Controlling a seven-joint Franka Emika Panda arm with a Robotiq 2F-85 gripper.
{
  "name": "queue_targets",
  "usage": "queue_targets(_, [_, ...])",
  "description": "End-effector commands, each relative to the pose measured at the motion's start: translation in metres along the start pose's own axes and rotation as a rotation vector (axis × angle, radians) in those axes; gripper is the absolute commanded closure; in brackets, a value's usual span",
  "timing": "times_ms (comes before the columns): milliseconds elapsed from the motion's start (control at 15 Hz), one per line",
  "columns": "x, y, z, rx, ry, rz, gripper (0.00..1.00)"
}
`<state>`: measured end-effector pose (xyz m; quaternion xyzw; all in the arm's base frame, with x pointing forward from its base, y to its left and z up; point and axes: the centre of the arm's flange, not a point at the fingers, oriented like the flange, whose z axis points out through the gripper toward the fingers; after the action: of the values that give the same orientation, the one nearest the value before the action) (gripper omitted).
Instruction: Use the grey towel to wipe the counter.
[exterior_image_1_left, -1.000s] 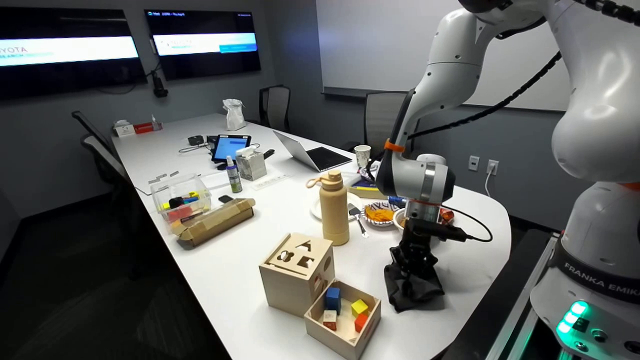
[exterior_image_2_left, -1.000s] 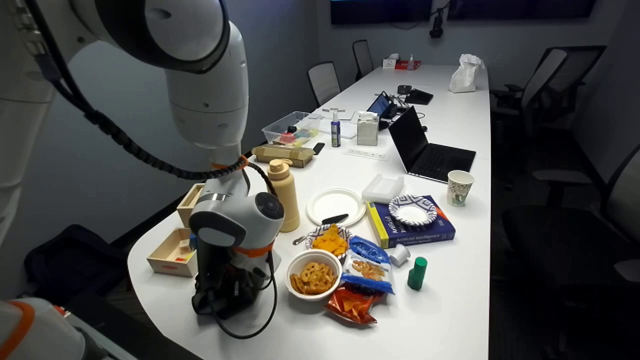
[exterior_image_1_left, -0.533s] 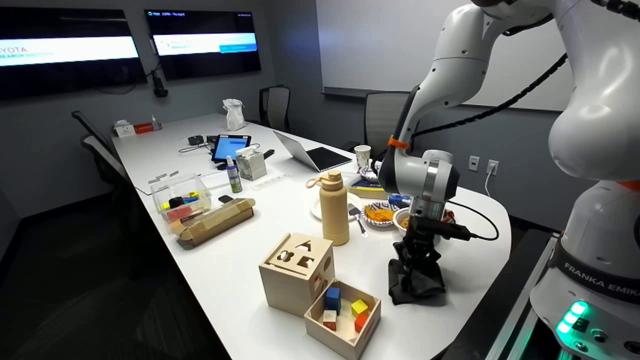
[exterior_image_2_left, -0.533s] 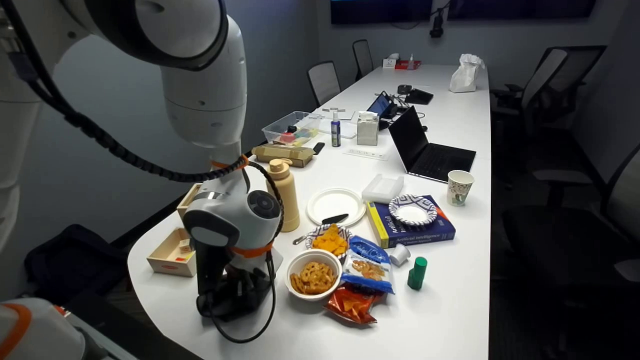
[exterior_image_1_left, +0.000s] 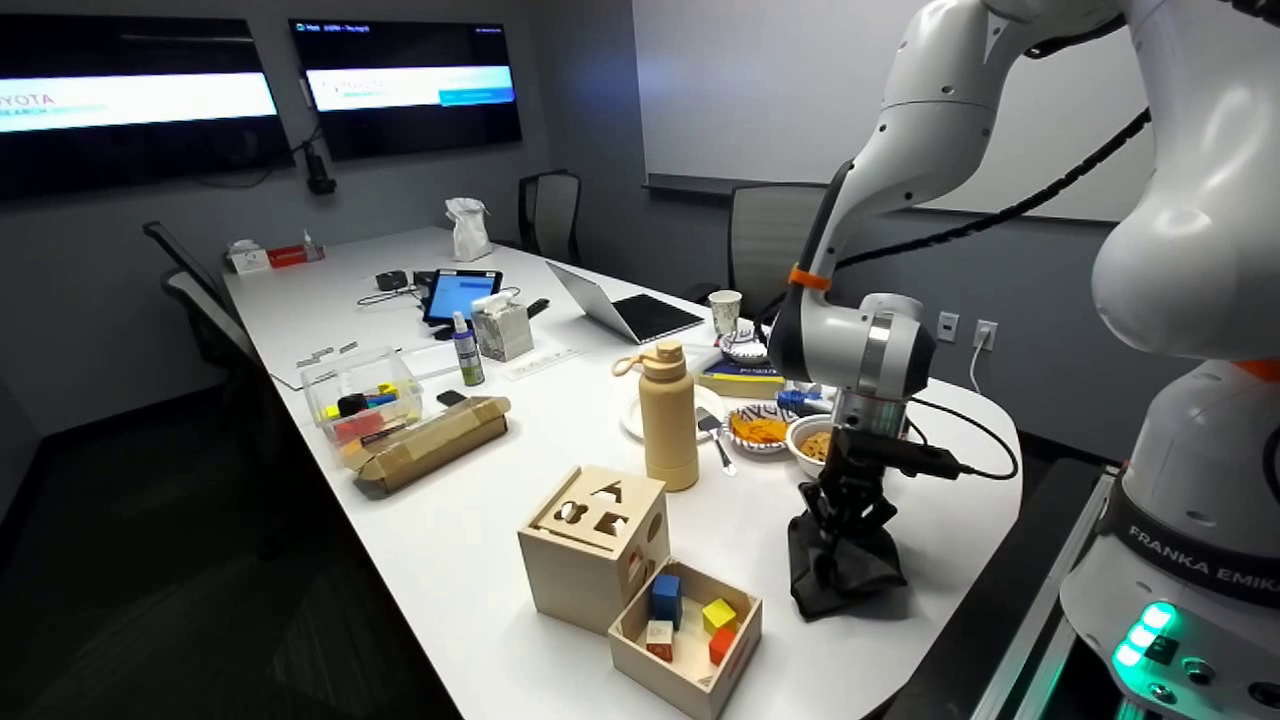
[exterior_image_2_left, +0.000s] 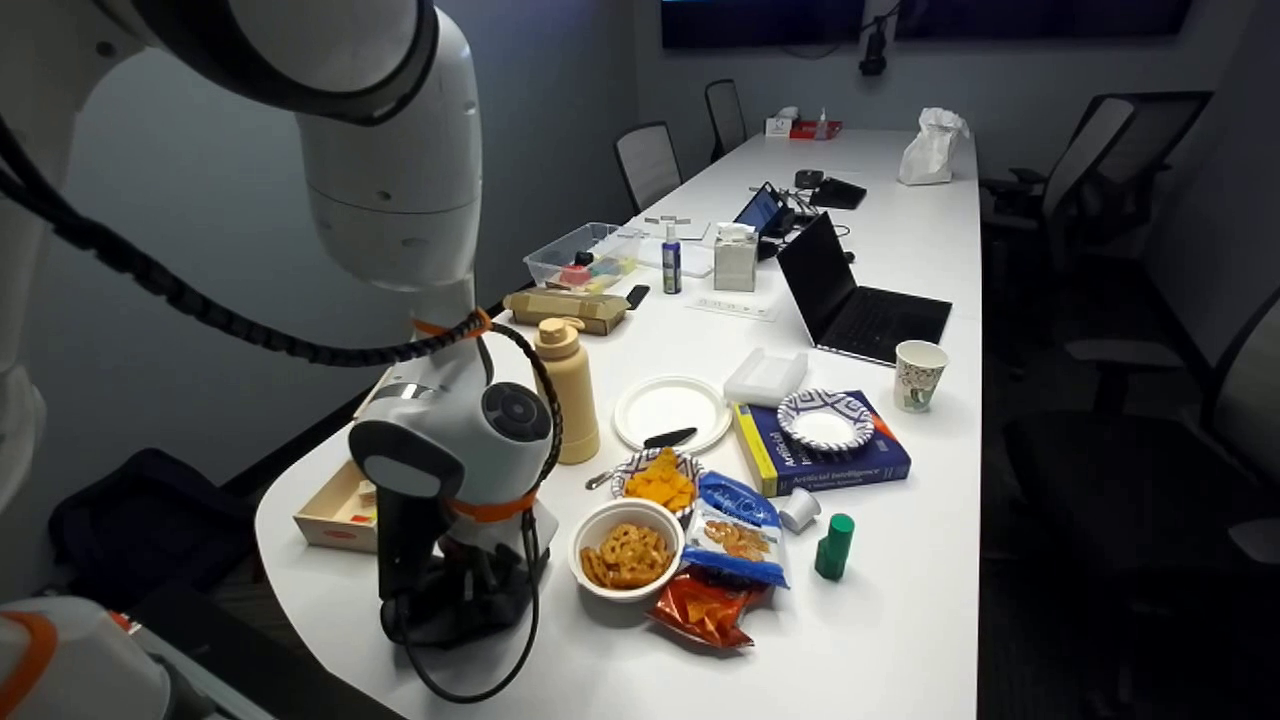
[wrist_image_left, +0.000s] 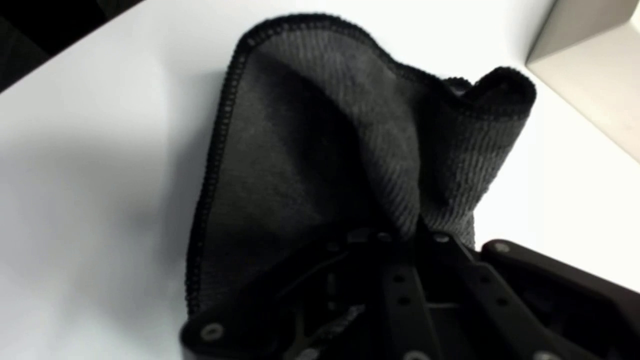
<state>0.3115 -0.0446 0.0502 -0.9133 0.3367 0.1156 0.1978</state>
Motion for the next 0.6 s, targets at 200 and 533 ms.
queue_targets(200, [-0.013, 0.000, -0.016, -0.001, 0.026, -0.032, 0.62])
queue_targets(533, [-0.026, -0.004, -0.037, -0.032, 0.019, -0.056, 0.23])
